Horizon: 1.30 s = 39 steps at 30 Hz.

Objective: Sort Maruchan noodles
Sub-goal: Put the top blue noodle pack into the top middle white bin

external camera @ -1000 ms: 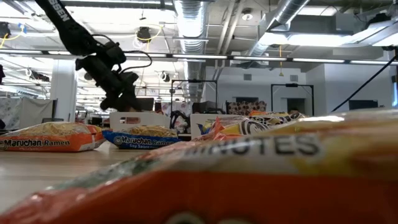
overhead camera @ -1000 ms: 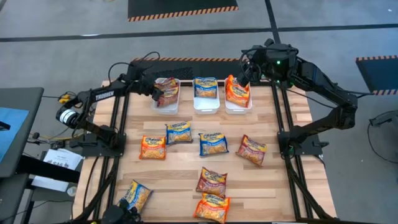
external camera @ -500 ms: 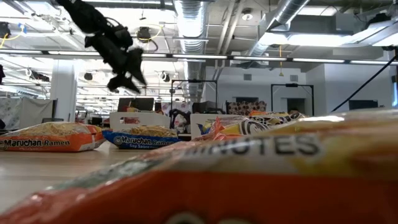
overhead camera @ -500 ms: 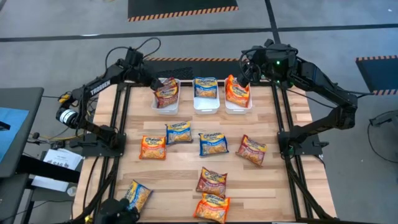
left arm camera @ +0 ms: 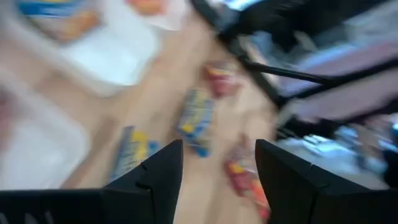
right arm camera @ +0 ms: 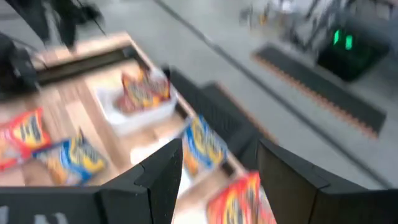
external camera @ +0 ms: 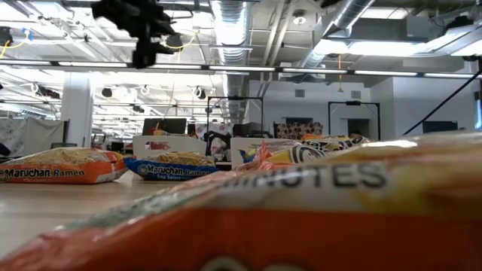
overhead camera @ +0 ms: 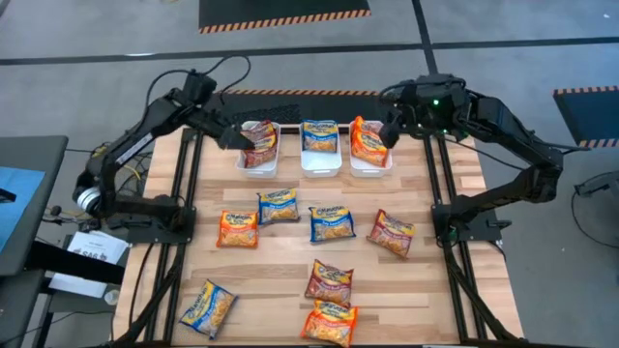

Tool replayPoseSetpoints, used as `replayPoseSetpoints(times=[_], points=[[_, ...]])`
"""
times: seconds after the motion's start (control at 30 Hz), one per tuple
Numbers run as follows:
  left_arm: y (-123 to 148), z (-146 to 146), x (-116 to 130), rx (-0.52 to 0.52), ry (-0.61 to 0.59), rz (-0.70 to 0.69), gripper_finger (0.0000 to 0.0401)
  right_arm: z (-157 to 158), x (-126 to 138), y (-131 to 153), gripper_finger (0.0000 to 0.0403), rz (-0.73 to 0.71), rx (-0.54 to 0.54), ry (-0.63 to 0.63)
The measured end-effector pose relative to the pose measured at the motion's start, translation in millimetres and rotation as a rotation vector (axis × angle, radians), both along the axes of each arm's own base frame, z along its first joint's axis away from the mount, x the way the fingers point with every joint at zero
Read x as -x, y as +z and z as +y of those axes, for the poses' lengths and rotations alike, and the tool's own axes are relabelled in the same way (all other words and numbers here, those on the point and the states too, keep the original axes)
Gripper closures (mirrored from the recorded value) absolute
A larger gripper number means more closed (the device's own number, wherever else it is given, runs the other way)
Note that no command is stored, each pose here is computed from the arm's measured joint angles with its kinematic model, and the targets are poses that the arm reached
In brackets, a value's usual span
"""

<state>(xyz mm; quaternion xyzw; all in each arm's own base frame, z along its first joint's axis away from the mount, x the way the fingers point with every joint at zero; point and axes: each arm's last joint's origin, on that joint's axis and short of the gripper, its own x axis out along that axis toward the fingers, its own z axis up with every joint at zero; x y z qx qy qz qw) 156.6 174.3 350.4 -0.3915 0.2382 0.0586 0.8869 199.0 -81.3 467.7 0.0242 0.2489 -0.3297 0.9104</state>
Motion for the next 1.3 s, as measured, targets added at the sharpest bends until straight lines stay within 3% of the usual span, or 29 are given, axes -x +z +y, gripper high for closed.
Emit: replayPoseSetpoints(times=[0.2, 0.5, 0.87, 1.13, 1.3], points=[[21, -38, 10, -0.136, 0.13, 0.075, 0.0216, 3, 7, -28, 0.0173, 0.178, -0.172, -0.052], [36, -87, 20, -0.187, 0.202, 0.107, 0.0216, 7, -8, -85, 0.0173, 0.315, -0.449, 0.131], [38, -105, 16, -0.166, 0.208, 0.111, 0.0216, 9, -29, -137, 0.0173, 0.22, -0.709, 0.315], [31, -107, 11, -0.064, 0.211, 0.169, 0.0216, 13, -39, -164, 0.0173, 0.124, -0.841, 0.188], [23, -108, 12, -0.047, 0.18, 0.262, 0.0216, 20, -44, -173, 0.0173, 0.095, -0.826, 0.133]])
